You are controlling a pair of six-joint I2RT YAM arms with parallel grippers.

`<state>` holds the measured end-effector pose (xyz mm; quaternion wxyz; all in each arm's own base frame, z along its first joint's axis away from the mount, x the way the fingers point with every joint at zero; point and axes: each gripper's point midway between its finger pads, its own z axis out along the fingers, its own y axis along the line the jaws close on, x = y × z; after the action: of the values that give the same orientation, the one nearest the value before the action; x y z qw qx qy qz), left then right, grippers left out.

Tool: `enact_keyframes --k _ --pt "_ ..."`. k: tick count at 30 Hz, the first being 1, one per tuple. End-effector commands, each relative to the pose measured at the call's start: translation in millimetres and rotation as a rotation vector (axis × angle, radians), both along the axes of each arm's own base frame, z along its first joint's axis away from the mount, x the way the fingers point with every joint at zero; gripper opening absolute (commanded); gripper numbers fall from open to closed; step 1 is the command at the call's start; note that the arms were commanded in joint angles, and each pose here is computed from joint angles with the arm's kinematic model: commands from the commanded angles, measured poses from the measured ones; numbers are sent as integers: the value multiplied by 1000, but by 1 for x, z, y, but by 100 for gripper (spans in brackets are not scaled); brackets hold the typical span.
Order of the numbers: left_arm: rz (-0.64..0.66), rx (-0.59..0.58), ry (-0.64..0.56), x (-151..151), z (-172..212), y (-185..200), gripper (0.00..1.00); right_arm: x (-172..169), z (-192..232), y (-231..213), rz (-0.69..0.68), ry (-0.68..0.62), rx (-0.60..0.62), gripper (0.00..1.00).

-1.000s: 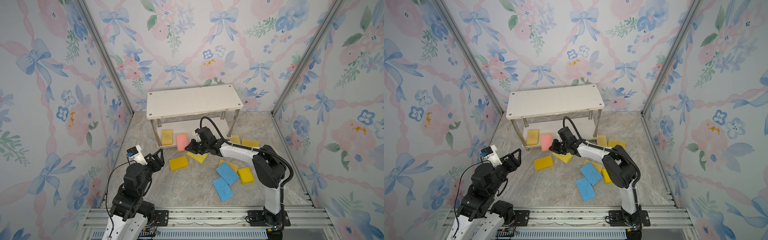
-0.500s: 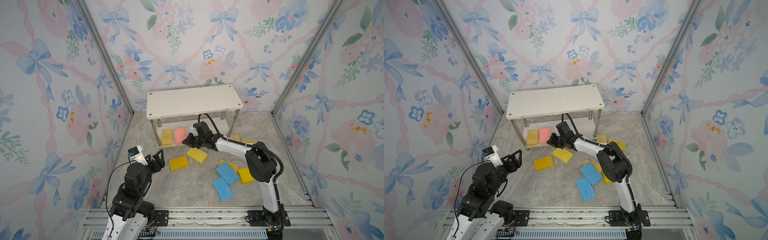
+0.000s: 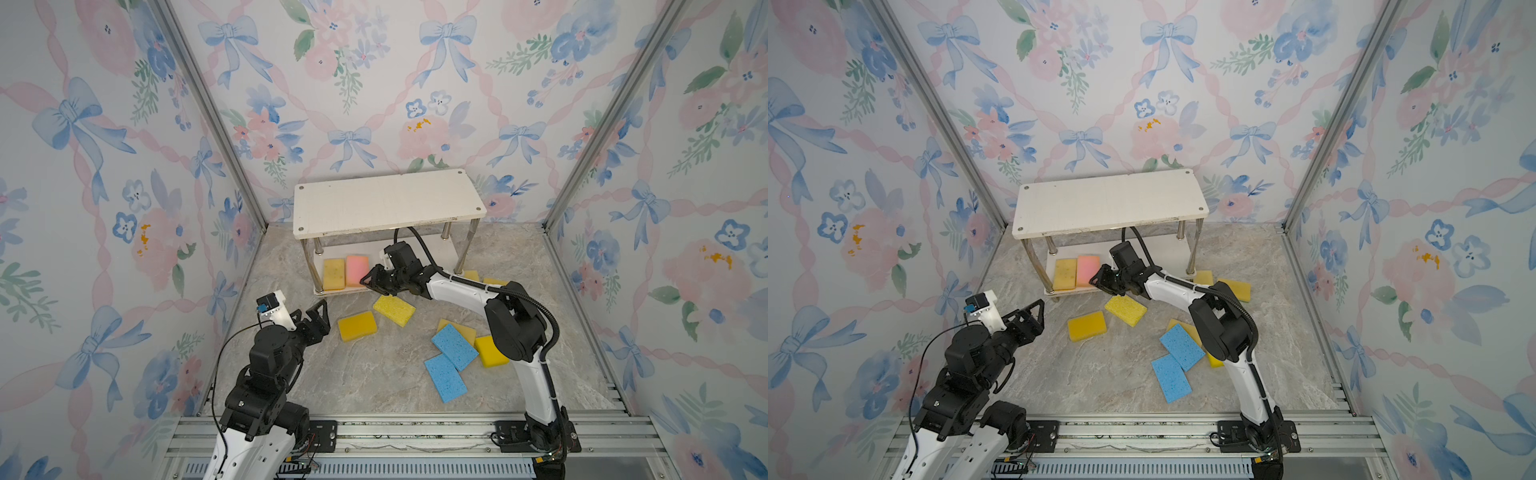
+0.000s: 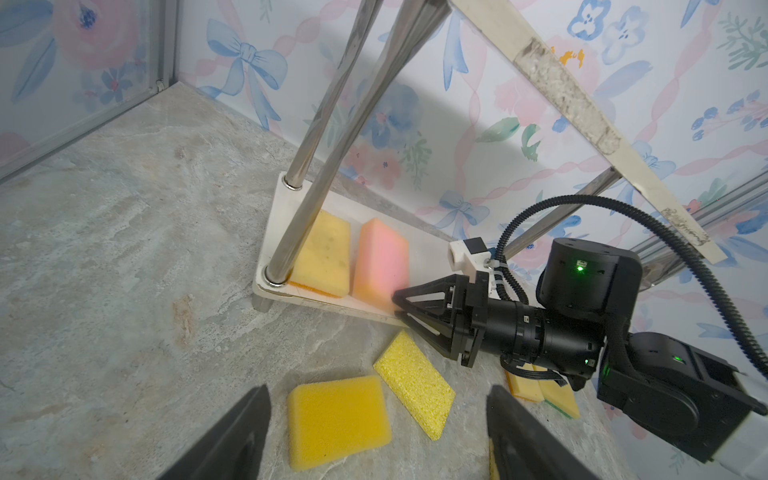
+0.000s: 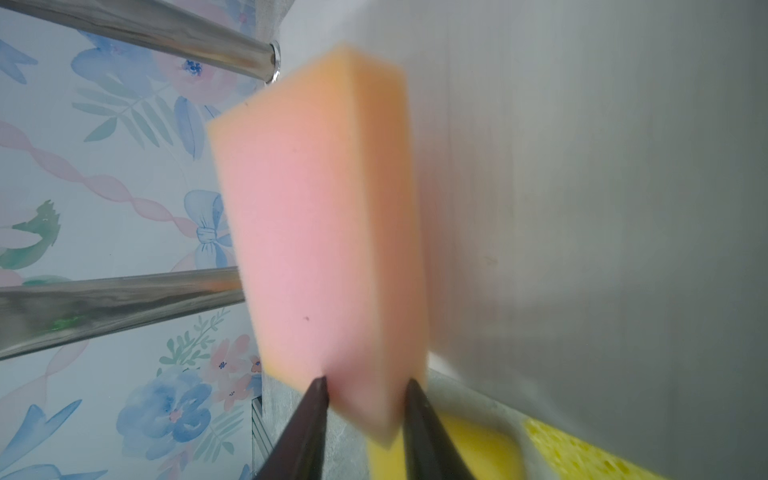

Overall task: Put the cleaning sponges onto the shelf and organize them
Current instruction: 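Lower the pink sponge beside the yellow sponge and open the right gripper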

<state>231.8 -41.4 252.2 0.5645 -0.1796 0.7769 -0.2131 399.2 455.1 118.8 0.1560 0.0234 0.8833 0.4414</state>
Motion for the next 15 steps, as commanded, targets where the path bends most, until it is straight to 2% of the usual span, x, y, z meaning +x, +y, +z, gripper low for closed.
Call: enact_keyframes --k 1,9,12,15 --pt "2 21 5 0 -2 2 83 4 -1 3 6 0 7 38" --pt "3 17 10 0 -3 2 84 0 7 -5 -7 -20 14 43" --pt "0 15 6 0 -2 1 84 2 4 -9 -22 -17 -6 43" --pt "0 12 4 -1 -2 1 84 5 3 -8 -27 -19 -4 39"
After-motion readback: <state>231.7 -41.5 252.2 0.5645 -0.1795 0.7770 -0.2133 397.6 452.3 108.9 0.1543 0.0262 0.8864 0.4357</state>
